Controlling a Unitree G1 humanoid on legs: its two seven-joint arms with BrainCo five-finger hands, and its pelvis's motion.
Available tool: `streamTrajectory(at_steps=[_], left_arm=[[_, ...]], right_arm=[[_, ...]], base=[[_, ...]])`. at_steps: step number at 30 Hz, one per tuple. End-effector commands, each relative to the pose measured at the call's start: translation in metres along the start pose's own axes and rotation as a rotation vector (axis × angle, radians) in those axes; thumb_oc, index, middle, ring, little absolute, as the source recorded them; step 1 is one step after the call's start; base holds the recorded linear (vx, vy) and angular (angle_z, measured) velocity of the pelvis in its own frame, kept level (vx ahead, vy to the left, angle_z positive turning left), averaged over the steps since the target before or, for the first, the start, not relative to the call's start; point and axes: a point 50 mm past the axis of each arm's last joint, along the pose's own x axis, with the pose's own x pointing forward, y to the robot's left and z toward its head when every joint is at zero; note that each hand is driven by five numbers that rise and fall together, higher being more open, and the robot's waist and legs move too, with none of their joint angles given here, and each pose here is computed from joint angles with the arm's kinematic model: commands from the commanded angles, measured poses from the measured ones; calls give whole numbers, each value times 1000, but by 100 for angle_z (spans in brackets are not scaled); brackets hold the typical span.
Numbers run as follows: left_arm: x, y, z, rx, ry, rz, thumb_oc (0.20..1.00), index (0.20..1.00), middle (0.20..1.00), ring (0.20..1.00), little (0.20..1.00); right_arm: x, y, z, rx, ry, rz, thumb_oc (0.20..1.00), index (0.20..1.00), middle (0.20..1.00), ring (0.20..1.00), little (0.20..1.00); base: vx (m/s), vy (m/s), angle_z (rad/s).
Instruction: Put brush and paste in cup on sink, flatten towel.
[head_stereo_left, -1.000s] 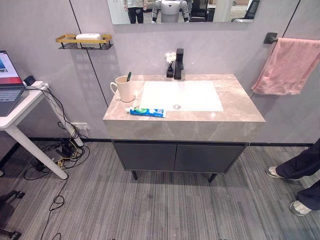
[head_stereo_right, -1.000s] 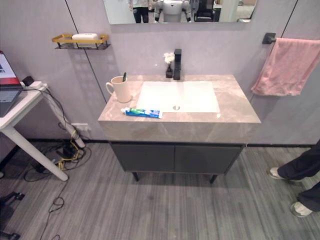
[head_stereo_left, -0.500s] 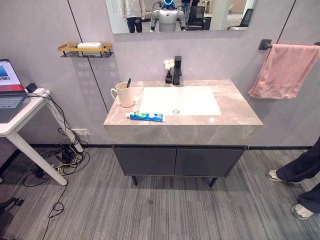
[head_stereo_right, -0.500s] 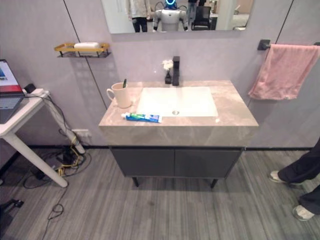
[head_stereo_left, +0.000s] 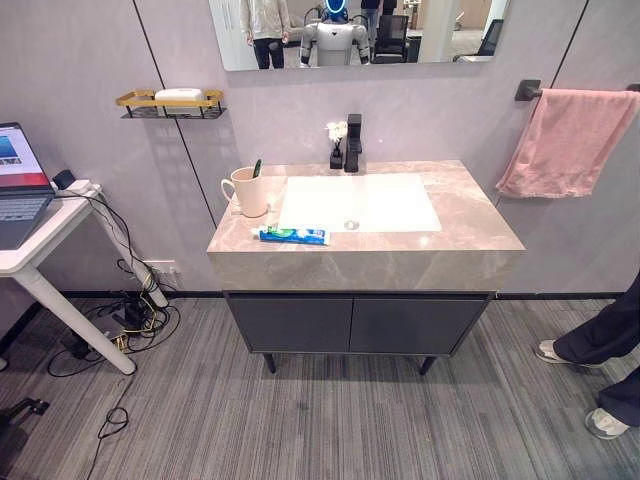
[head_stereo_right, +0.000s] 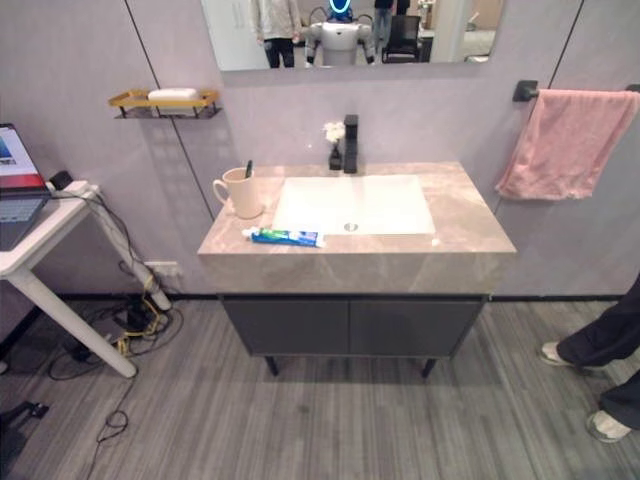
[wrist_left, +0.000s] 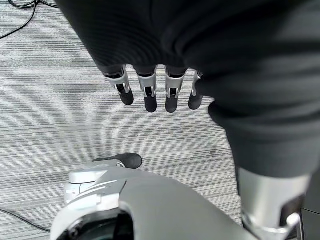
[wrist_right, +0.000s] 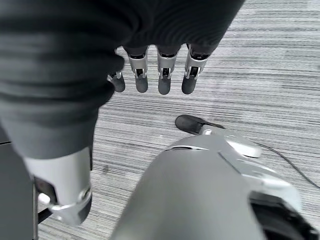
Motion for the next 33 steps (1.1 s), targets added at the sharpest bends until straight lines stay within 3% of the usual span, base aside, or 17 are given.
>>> streamTrajectory(at_steps=[1, 18, 25, 31, 33], left_arm=[[0, 7, -1, -21, 31, 16, 1000, 1000, 1000, 1000, 1000], [0, 10, 6, 4, -2, 20, 1000, 1000, 1000, 1000, 1000], [-1, 16, 46, 38, -191, 55, 1000, 1000, 1000, 1000, 1000], [-3, 20, 62, 83, -263, 62, 1000, 1000, 1000, 1000, 1000], [-13, 23, 84, 129, -408, 45, 1000, 1000, 1000, 1000, 1000]], right_arm=[[4, 10, 5, -23, 17, 29, 1000, 1000, 1000, 1000, 1000], [4, 8, 8, -28, 15, 32, 1000, 1000, 1000, 1000, 1000], [5, 13, 57, -47, -192, 32, 1000, 1000, 1000, 1000, 1000], [5, 19, 73, -141, -239, 48, 1000, 1000, 1000, 1000, 1000], [-1, 20, 90, -119, -361, 47, 1000, 1000, 1000, 1000, 1000]], base=[[0, 0, 0], [-7, 34, 0], [-68, 107, -4], [-9, 98, 2], [1, 68, 5]])
